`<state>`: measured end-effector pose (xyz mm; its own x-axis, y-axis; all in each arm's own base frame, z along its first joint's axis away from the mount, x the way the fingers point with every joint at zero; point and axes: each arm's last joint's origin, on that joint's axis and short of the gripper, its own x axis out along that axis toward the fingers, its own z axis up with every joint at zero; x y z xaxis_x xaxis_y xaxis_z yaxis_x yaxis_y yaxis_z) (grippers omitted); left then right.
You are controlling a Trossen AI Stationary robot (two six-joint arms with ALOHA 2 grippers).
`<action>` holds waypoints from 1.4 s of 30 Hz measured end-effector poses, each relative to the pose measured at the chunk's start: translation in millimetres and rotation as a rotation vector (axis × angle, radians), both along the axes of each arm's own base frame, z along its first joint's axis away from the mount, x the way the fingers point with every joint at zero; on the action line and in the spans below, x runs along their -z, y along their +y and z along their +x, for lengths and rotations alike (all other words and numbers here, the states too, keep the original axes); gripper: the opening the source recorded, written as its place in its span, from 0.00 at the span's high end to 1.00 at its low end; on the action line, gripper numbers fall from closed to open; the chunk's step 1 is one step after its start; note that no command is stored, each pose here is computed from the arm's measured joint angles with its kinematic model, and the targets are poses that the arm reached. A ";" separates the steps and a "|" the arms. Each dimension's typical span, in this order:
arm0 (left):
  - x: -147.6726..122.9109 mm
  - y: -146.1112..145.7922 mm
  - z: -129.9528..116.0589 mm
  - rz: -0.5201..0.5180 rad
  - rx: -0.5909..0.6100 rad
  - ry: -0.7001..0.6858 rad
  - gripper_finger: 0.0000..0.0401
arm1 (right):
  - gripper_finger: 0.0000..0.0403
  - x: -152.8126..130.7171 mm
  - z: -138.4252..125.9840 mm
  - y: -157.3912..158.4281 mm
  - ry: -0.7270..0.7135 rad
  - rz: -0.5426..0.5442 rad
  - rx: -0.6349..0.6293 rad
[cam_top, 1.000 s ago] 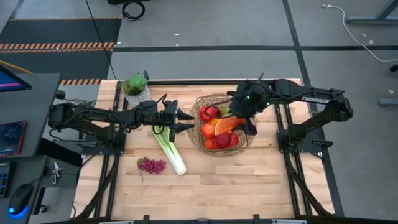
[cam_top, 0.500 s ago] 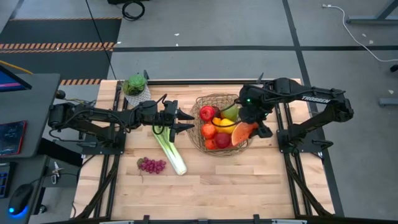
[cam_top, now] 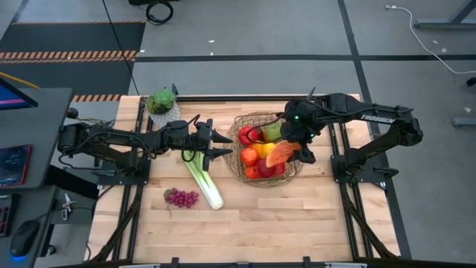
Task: Build produce basket
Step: Put the green watermelon into the brown wire basket
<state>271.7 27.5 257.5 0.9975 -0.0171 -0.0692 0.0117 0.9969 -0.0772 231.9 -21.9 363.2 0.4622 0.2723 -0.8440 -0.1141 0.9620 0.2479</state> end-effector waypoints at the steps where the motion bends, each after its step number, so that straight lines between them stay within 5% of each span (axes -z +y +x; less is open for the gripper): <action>1: 0.0 0.0 0.0 0.002 0.000 0.000 0.57 | 0.17 -1.4 2.7 -0.4 -0.031 -0.003 0.002; 11: 2.9 0.1 -0.3 -0.017 -0.002 0.030 0.57 | 0.17 -5.9 41.7 -9.3 -0.449 -0.093 0.061; 18: 6.2 -0.3 -0.6 -0.024 -0.001 0.066 0.57 | 0.17 37.8 45.5 -8.1 -0.367 -0.035 0.099; 20: 6.5 -0.3 -0.6 -0.024 -0.001 0.069 0.57 | 0.17 47.5 45.9 -3.5 -0.395 0.025 0.043; 25: 6.4 -0.3 -0.6 -0.024 -0.001 0.068 0.57 | 0.17 53.5 33.4 13.9 -0.718 0.105 -0.197; 34: 6.3 -0.3 -0.6 -0.030 -0.001 0.067 0.57 | 0.17 95.1 -25.2 7.9 -1.013 -0.011 0.054; 42: 5.0 -0.3 -0.4 -0.028 -0.001 0.053 0.57 | 0.17 146.9 -50.2 11.8 -1.222 -0.074 0.227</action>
